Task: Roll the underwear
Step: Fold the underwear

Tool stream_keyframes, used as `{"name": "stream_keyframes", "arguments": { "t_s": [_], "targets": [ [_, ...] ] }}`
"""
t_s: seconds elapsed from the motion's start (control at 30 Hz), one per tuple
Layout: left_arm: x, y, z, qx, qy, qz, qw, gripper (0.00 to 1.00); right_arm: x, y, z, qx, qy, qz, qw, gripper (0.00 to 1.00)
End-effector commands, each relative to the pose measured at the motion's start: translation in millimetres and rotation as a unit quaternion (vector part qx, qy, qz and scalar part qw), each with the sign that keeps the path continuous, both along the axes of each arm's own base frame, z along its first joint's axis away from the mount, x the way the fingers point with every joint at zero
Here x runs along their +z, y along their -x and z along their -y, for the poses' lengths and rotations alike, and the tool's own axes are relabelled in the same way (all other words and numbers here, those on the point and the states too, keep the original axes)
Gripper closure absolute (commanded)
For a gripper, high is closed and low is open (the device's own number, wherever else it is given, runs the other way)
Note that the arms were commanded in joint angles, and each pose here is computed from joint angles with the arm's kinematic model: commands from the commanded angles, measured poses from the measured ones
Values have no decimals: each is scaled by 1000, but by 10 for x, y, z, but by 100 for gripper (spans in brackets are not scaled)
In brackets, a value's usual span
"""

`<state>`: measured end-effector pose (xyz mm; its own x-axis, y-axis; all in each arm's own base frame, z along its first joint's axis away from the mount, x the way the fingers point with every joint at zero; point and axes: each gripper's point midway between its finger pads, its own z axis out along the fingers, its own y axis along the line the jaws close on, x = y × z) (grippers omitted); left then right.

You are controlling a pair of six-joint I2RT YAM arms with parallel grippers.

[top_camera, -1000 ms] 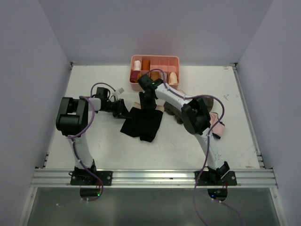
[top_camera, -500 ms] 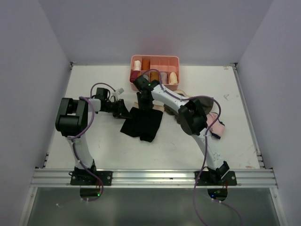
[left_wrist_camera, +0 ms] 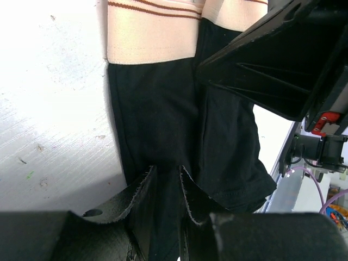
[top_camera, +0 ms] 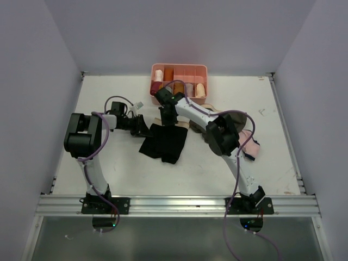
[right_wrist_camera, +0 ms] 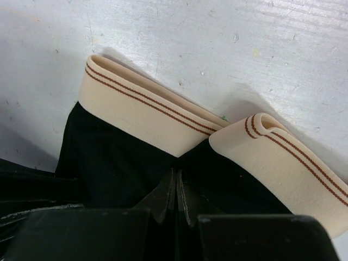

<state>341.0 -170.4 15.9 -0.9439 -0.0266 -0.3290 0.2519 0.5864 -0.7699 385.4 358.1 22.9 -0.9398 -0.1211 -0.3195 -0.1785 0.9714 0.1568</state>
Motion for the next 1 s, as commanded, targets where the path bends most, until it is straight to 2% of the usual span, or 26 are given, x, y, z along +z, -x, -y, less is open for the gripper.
{"name": "stream_keyframes", "arguments": {
  "t_s": [0.0, 0.3, 0.6, 0.97],
  "targets": [
    [-395, 47, -177, 24, -84, -15, 996, 74, 440, -47, 0, 0, -17, 35, 999, 100],
    [-385, 27, -195, 29, -89, -15, 995, 74, 752, -8, -145, 9, -62, 44, 997, 100],
    [-398, 13, -186, 31, -88, -19, 995, 74, 761, 92, -355, 21, -91, 27, 995, 100],
    [-359, 10, -244, 41, -106, -17, 993, 75, 883, 48, -350, 19, -82, 52, 995, 100]
  ]
}}
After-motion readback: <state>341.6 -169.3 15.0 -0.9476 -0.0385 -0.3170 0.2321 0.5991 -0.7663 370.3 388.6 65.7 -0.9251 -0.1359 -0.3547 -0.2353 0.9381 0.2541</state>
